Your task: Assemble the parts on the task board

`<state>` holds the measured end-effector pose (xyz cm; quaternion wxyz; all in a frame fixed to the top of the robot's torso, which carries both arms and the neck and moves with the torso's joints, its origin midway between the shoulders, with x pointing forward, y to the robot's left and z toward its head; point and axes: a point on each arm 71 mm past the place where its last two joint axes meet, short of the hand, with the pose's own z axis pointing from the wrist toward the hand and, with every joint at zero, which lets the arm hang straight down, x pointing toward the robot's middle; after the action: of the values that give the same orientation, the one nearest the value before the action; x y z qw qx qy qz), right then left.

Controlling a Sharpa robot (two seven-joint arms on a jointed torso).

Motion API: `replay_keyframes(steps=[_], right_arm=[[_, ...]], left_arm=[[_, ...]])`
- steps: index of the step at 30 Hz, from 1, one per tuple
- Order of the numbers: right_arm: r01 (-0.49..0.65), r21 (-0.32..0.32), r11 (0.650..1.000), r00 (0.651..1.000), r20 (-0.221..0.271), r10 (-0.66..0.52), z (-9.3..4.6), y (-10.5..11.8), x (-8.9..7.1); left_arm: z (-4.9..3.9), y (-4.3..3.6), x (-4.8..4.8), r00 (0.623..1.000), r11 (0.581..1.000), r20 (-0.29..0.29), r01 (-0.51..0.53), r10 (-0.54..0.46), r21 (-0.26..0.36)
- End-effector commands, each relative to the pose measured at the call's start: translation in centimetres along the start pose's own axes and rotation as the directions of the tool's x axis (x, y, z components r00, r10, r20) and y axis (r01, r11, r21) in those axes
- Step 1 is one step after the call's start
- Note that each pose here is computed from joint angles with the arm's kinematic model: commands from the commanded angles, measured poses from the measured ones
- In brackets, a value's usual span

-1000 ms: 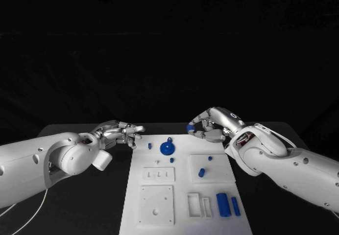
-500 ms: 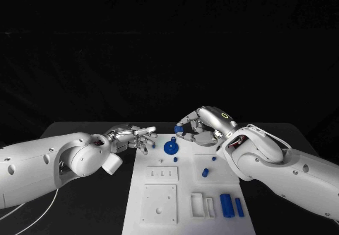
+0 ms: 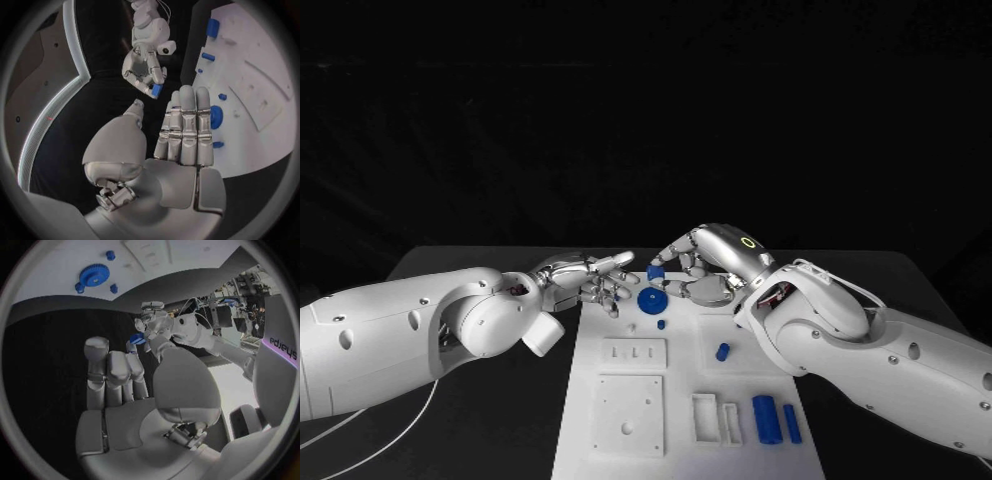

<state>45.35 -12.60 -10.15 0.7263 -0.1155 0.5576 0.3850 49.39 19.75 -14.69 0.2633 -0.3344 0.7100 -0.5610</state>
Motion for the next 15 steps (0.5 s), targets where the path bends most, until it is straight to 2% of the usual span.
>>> replay_keyframes(steps=[1,15], right_arm=[[0.020,-0.009,1.000,0.999,-0.028,-0.020,0.08,0.13,0.37],[0.014,-0.015,1.000,0.999,-0.048,-0.014,0.29,0.39,0.99]], left_arm=[[0.21,-0.33,0.87,0.998,1.000,-0.059,0.013,-0.011,0.025],[0.53,-0.28,1.77,0.994,1.000,-0.106,0.002,-0.001,0.008]])
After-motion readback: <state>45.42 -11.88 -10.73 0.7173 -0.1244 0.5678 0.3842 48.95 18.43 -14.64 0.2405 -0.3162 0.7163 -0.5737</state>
